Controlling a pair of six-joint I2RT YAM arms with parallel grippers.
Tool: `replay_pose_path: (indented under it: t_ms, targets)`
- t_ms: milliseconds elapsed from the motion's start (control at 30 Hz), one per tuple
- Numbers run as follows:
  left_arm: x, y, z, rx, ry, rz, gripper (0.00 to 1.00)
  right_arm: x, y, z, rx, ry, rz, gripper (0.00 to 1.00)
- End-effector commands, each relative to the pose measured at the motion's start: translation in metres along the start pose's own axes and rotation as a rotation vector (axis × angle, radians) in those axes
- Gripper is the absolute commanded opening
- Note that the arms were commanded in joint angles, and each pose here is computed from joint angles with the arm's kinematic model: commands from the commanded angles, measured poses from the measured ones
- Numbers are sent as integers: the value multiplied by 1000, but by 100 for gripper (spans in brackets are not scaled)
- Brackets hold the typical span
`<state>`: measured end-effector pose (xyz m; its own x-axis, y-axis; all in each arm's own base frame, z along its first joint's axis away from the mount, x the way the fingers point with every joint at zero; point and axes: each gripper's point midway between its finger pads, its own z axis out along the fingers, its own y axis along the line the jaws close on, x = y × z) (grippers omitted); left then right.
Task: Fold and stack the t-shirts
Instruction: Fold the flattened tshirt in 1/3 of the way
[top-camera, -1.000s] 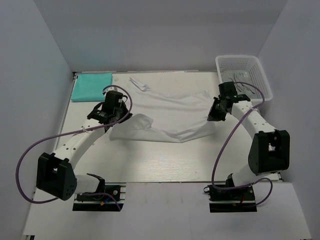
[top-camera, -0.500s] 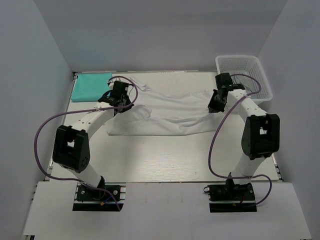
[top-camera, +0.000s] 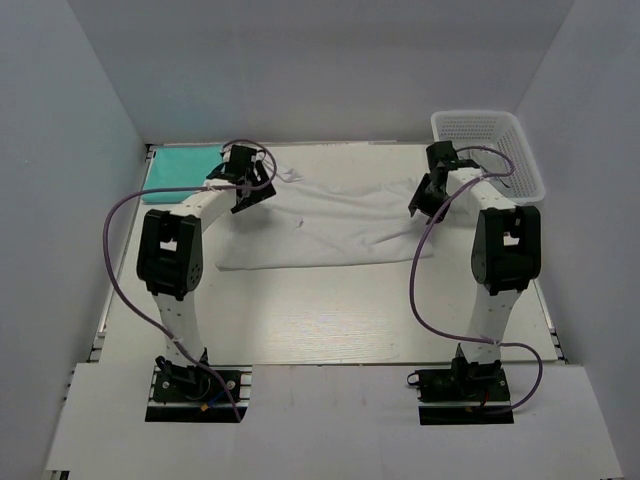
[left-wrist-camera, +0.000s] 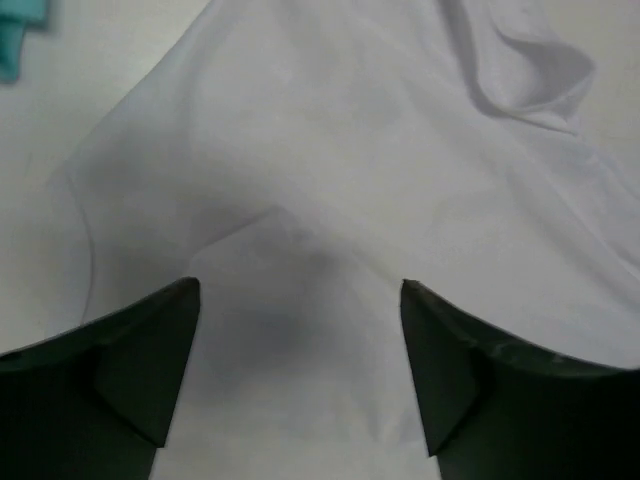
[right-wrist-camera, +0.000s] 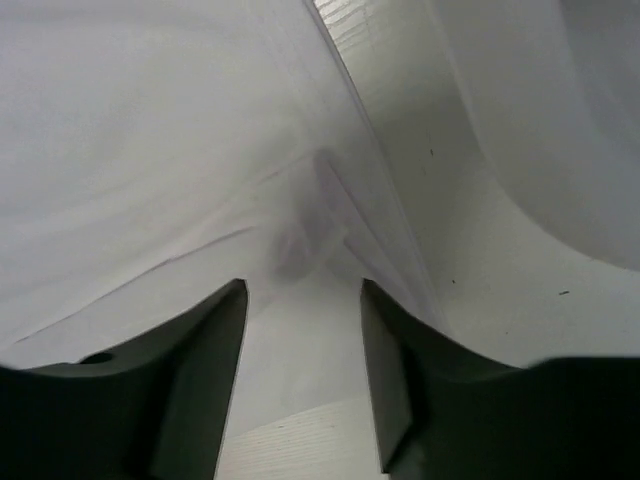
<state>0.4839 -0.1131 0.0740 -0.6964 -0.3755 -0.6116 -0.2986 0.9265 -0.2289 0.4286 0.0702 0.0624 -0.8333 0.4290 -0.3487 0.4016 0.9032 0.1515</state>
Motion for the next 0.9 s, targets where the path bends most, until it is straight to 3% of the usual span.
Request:
replay_pose_path:
  t_ms: [0,33,67,100,167,233,433,733,867]
  targets:
    - [-48,-32,-17,92,-87,6,100,-28,10,-17,-31,-101,-17,59]
    - [-47,-29,-17,77,-84,7,100,-23,7,-16,-22,-95,-25,62]
    - [-51,-22,-20,59,-89,1,100,-27,9,-23,-39,-124,-22,80]
    - [-54,-23,-25,65,-99,-1,100,-28,10,-29,-56,-144,-19,80]
    - [-48,-22,-39,65,-90,16,100,-15,9,-30,-85,-148,-43,90]
    - [-39,-26,-49,99,-80,39,100,-18,28,-49,-194,-204,-66,90]
    - [10,-42,-69,319,1,57,100,33,46,-36,-300,-121,-136,90]
    - [109,13,-45,182,235,18,100,83,13,7,-194,26,-109,90]
    - [134,38,-50,109,272,-13,100,116,-11,11,-150,78,-112,90]
